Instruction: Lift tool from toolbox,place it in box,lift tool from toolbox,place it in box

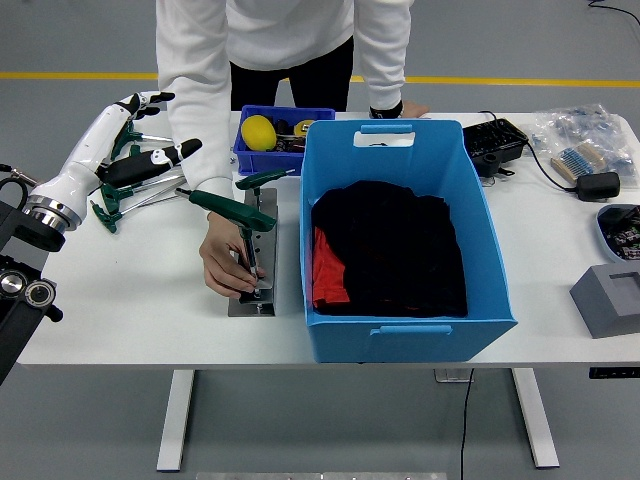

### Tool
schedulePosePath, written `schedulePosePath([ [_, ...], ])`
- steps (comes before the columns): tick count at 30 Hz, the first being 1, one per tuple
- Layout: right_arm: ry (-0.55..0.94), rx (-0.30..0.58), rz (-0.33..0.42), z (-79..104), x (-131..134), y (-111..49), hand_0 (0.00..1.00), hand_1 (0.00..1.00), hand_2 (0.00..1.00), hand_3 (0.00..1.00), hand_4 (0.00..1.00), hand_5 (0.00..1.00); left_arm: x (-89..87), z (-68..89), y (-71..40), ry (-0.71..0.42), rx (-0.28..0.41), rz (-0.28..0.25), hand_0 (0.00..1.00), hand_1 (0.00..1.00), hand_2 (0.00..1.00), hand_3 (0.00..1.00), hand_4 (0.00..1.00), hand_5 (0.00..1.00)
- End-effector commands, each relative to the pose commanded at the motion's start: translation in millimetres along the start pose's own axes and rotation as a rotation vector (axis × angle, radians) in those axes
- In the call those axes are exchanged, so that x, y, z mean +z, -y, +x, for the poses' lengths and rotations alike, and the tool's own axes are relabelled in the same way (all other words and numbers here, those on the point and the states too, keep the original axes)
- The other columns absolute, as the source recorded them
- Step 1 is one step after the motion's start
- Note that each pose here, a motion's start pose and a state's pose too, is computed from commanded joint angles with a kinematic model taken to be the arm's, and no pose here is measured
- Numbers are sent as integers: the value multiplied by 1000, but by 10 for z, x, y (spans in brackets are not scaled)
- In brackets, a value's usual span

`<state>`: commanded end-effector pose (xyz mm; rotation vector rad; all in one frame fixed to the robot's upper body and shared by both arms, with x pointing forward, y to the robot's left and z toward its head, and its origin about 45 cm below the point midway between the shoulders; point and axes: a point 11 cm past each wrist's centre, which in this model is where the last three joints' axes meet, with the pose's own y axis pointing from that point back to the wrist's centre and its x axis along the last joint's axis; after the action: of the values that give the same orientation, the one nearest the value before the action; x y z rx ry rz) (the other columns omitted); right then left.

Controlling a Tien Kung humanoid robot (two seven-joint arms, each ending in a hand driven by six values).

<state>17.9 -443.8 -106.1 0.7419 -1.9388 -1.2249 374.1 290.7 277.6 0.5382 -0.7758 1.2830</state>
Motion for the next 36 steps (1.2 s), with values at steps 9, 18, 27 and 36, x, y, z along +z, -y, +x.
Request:
schedulePosePath([
  [9,0,4,0,15,2,0,739,709,771,643,880,800,428,-172,-249,402,-109,-56,960,956,981,935,998,616],
  [18,-8,9,-1,24,-2,0,737,701,765,641,878,798,340,-460,-303,534,-198,44,946,943,949,951,998,593],
  [27,-12,17,-2,43,-16,1,727,698,763,635,878,798,372,-579,-297,523,-228,64,891,867,854,900,998,591],
  [36,-19,22,-4,57,-15,1,724,692,757,631,876,796,416,-679,-298,526,-245,64,729,691,680,766,998,621],
])
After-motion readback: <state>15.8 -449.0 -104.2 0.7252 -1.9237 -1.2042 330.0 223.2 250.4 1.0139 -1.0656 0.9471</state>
